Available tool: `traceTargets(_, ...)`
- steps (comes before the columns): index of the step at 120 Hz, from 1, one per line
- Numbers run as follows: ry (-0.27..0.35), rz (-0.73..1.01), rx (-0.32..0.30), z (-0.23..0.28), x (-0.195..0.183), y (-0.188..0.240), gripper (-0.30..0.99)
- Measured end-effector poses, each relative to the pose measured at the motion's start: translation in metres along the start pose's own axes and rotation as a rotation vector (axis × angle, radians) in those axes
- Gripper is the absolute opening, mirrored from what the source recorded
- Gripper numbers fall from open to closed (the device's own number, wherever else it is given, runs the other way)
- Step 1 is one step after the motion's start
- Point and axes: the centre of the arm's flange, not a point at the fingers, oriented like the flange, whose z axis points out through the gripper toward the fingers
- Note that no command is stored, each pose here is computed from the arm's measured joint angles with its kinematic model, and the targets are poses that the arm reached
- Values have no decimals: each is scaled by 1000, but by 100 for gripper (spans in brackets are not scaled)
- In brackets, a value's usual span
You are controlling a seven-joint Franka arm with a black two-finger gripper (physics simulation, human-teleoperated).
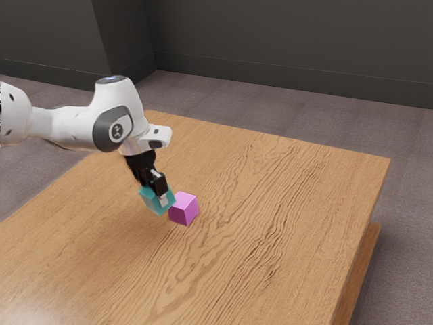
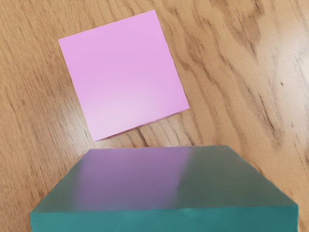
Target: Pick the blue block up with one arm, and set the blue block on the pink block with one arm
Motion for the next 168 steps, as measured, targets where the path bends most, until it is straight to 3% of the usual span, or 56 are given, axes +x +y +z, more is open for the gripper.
traceTargets(16, -29, -61, -39, 7, 16, -2, 37)
traceTargets(36, -65, -99, -33, 5, 54, -4, 38)
traceTargets(70, -163, -271, -15, 14, 66, -21, 38)
traceTargets(112, -206, -352, 24, 26, 89, -14, 38)
traceTargets(168, -185, -395, 62, 27, 100, -16, 38)
